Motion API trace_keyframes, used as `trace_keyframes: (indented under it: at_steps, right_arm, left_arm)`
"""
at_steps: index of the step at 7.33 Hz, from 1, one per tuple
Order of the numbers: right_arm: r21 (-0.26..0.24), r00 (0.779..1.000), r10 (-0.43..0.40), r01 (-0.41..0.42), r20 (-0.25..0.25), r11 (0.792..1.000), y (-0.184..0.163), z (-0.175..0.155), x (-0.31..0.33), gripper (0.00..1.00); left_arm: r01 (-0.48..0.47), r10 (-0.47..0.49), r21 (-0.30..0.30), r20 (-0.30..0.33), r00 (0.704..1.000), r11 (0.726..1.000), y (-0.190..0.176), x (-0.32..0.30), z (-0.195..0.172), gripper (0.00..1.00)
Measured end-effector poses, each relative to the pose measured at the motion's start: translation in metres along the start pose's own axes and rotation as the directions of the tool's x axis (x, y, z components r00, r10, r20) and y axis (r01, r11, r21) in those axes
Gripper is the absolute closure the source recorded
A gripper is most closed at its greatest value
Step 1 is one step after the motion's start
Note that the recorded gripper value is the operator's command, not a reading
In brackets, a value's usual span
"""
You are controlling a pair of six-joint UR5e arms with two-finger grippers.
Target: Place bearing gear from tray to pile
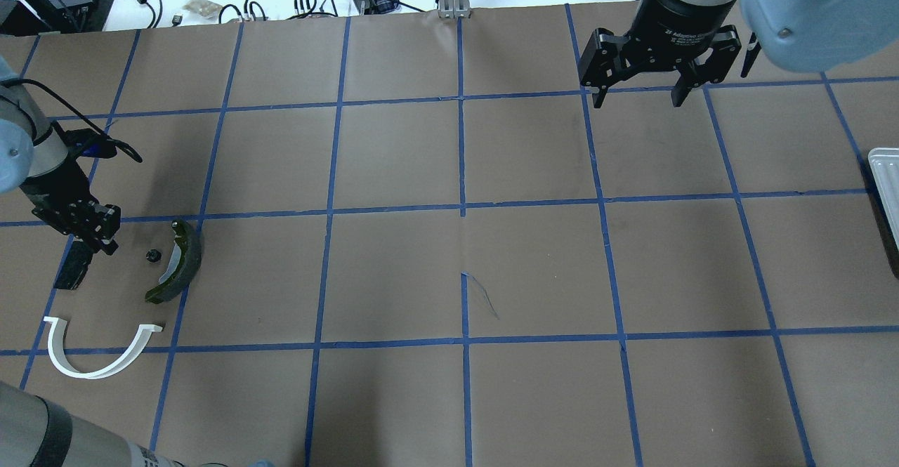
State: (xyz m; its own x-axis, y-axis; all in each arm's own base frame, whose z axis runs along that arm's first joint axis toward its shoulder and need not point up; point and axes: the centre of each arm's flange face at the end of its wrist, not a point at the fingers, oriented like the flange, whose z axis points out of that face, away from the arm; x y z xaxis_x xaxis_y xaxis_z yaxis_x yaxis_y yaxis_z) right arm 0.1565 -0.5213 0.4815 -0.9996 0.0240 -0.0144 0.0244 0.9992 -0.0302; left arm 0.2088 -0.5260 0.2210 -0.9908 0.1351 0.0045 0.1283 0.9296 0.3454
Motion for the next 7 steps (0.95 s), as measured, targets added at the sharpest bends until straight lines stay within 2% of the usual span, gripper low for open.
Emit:
trace_keyframes:
  at_steps: [1,2,5,7]
  right_arm:
    - [0.000,1.000,0.000,0.000,0.000,1.000,0.000,0.000,0.000,0.00]
    - [0.000,1.000,0.000,0.000,-0.002,1.000,0.000,0.000,0.000,0.00]
    - [0.000,1.000,0.000,0.000,-0.006,1.000,0.000,0.000,0.001,0.00]
    - [0.001,1.000,-0.001,0.001,-0.005,1.000,0.000,0.000,0.000,0.00]
  left_arm:
    - [0.002,-0.002,-0.001,-0.007,1.000,1.000,0.001,-0.001,0.009,0.96]
    - [0.003,-0.003,-0.003,-0.012,1.000,1.000,0.001,-0.002,0.014,0.02]
    - [0.002,-0.002,0.005,-0.008,1.000,1.000,0.001,-0.001,0.010,0.00]
    - [-0.006,0.006,0.051,-0.004,1.000,0.999,0.004,0.008,-0.023,0.00]
